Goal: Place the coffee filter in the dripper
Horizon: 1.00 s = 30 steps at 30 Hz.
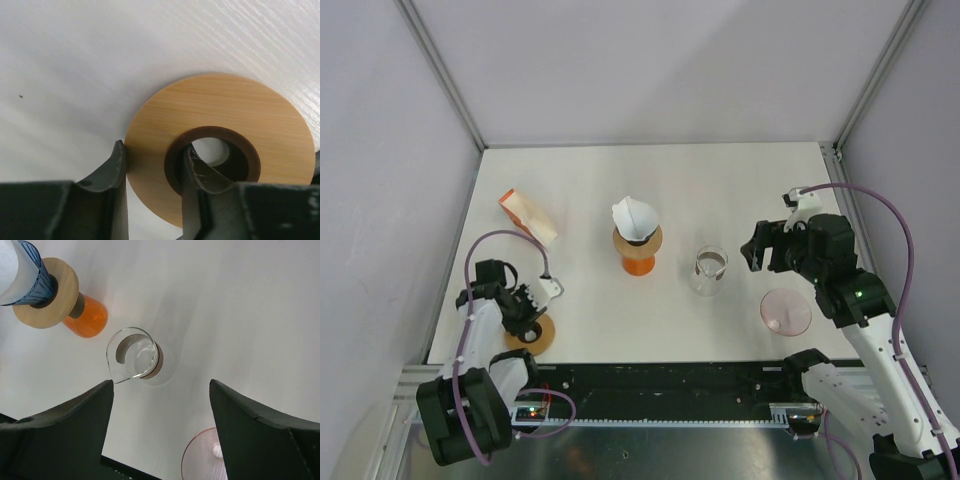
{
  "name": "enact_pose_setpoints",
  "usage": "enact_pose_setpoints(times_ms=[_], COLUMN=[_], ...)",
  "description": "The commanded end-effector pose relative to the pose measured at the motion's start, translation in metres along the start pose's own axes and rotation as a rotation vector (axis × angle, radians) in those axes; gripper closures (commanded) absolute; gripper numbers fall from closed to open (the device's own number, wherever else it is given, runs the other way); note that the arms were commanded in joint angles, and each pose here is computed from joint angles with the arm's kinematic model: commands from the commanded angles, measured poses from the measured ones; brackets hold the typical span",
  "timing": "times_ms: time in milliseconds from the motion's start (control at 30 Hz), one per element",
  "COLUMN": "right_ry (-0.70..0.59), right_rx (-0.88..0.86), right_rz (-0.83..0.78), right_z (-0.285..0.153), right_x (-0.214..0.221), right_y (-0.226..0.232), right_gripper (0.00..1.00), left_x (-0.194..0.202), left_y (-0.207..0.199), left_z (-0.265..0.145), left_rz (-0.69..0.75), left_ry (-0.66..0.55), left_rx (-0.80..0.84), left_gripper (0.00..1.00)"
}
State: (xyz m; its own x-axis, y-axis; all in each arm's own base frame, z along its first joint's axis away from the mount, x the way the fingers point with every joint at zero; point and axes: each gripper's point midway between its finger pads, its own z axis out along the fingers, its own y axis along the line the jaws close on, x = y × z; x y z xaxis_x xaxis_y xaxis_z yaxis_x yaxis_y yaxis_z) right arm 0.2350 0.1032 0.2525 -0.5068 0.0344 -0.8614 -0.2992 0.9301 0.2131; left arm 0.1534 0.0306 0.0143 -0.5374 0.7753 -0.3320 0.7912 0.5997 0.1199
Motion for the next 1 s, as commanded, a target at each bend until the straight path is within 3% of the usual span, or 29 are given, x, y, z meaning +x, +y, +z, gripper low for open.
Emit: enact_pose_setpoints(times_ms=[0, 100, 267, 467, 633, 967], right_ry=[-0.006, 0.005, -0.001, -0.006, 0.006, 0.033], right_rx=[-0.014, -0.019, -0.097, -0.152, -0.141, -0.042], right_rz=[0.012, 0.048, 0.126, 0.176, 0.182, 0.244], right_z=[0.002, 0.004, 0.008, 0.012, 0.016, 0.029], right_x=[-0.002, -0.001, -0.007, -0.018, -0.021, -0.023], right_y=[0.003, 0.005, 0.023, 0.038, 0.038, 0.003], right_gripper=[0.18, 0.18, 0.18, 0.18, 0.18, 0.17], left_x=[-0.028, -0.043, -0.08, -0.109, -0.141, -0.275], left_y=[0.0, 0.009, 0.033, 0.069, 0.082, 0.055], left_z=[0.003, -0.009, -0.047, -0.1, -0.149, -0.238], left_rz=[0.009, 0.011, -0.088, -0.235, -0.23, -0.068], left_ry=[-0.153, -0.221, -0.343, -0.388, -0.485, -0.68], left_rx=[-0.002, -0.056, -0.136, -0.224, -0.278, -0.234], left_gripper=[0.9, 0.99, 1.0, 1.0, 1.0, 1.0])
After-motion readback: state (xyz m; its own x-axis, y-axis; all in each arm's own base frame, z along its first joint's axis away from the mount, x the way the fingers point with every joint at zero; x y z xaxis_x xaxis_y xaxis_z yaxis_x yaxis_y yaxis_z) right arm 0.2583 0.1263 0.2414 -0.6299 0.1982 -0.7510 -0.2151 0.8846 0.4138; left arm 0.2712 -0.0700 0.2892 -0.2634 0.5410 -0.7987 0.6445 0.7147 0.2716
